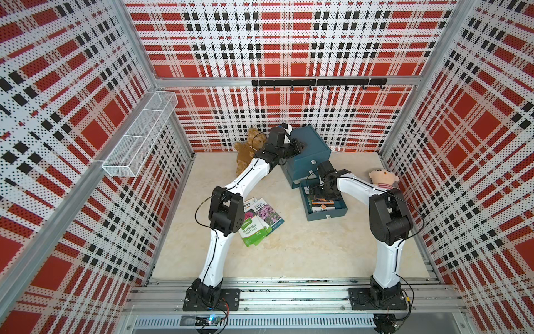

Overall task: Take the seed bags out of the drawer
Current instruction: Pick up the seed packet from the drawer.

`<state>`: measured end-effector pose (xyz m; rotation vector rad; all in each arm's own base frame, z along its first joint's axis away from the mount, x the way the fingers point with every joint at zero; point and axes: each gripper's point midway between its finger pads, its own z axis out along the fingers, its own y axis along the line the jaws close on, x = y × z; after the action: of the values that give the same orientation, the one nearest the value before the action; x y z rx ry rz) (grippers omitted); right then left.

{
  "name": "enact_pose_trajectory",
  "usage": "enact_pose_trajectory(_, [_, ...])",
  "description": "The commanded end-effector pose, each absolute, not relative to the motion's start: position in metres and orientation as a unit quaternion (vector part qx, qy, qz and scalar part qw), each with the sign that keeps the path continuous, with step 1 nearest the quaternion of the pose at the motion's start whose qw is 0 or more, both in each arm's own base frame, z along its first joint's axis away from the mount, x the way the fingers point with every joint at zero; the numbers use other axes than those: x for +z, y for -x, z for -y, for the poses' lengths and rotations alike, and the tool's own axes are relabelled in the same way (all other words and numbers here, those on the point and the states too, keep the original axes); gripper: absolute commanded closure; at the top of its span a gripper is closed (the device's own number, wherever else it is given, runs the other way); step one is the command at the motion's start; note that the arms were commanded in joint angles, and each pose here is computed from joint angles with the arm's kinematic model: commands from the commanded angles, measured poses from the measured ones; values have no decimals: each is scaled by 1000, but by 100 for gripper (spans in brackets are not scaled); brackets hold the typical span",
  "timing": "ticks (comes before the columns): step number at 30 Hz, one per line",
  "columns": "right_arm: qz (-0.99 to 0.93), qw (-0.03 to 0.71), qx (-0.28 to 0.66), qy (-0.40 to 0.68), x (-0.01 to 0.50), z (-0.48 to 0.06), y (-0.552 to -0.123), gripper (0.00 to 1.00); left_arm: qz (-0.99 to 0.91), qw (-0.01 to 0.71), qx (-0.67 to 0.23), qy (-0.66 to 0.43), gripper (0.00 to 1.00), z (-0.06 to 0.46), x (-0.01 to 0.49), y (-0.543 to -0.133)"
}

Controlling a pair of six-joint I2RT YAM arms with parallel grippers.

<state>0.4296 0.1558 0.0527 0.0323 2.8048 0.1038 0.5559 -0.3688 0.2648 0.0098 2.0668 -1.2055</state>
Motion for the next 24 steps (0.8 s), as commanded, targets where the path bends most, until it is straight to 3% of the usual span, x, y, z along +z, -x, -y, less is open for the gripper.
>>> enact_pose_trajectory(1, [-988,153,2,-23,42,-144,-430,0,-847,298,-440,10,72,377,202,-545])
enact_pose_trajectory(13, [-989,140,-44,-31,21,-131,-433,0,-848,294,-440,9,72,377,197,-546])
enact_pose_trajectory(24, [-993,111,-21,-26,-5,-141,-431,0,-851,293,-437,10,72,373,194,-545])
